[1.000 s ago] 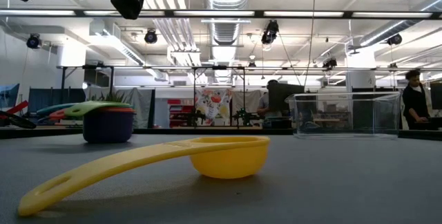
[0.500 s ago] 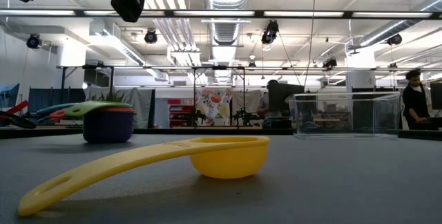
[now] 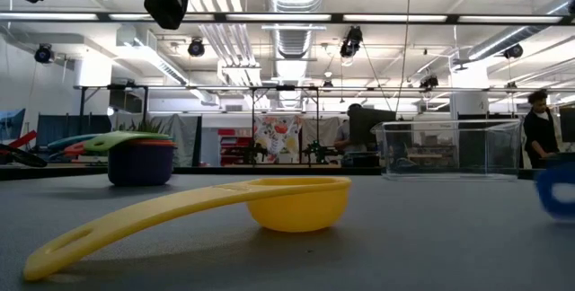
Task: Nest measuring cups in basket
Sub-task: Stack the dark blue measuring cup on top of the green measuring cup
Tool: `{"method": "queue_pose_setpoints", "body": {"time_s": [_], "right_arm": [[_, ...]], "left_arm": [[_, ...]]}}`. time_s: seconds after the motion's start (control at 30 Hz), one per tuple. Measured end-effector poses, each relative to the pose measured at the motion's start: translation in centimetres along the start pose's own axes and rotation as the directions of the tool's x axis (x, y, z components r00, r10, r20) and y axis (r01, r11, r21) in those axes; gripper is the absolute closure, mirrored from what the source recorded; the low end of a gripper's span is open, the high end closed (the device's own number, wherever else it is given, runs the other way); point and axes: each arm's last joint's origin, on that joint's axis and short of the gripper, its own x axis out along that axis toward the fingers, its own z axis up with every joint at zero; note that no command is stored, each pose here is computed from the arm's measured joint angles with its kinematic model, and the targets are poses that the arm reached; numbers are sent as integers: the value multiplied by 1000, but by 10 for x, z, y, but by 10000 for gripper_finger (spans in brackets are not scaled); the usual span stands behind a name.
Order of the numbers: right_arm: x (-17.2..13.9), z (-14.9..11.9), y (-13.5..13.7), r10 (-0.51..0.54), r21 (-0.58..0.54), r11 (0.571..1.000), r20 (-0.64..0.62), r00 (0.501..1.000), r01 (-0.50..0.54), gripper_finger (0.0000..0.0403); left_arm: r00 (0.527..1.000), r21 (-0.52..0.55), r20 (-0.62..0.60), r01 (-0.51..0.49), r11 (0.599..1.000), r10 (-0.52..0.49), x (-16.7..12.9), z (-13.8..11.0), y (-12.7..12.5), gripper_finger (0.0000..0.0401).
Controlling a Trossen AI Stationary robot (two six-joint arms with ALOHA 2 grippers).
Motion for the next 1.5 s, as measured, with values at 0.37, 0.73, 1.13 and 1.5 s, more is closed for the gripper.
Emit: {"method": "queue_pose_setpoints", "body": {"time_s": [0.37,0.73,1.13,1.5], "right_arm": [[-13,41,-5,-43,-57,997,167,985,53,394],[-9,36,-7,4,-65,998,49,999,0,393],[12,15,-15,-189,-47,982,-116,975,185,284],[29,-2,-31,-234,3,972,-113,966,236,244]], "left_arm": [[1000,1,-6,-1,1000,1,0,-1,0,285],[1000,7,-16,-4,1000,4,0,-2,0,285],[1000,-1,-19,-4,1000,4,0,-2,0,285],[999,-3,-32,-7,1000,7,0,-3,1,285]]}}
